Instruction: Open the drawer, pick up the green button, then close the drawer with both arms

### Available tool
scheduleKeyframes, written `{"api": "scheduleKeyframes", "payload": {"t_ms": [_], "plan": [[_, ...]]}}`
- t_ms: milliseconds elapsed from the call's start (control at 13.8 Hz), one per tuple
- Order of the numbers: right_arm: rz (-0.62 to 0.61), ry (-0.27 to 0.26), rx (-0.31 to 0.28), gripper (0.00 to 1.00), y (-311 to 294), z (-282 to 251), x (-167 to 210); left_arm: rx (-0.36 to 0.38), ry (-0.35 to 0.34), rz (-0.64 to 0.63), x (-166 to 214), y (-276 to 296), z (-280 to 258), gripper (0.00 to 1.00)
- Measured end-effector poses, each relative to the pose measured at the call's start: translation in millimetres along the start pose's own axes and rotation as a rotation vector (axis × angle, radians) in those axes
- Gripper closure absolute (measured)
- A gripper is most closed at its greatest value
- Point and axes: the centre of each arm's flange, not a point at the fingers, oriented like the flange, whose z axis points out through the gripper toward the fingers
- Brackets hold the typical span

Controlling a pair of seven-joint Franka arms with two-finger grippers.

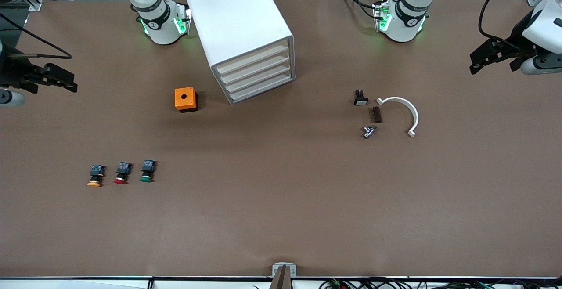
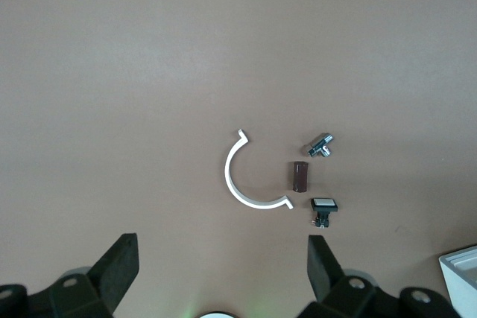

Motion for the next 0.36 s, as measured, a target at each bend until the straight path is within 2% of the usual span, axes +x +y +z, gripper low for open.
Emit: {"api": "scheduleKeyframes", "payload": {"t_ms": [361], "plan": [[0.011,0.021,0.001,0.00,6.9,6.7,-0.3,-0.003,0.014,-0.004,1.6,-2.8,-1.2,0.00]]}}
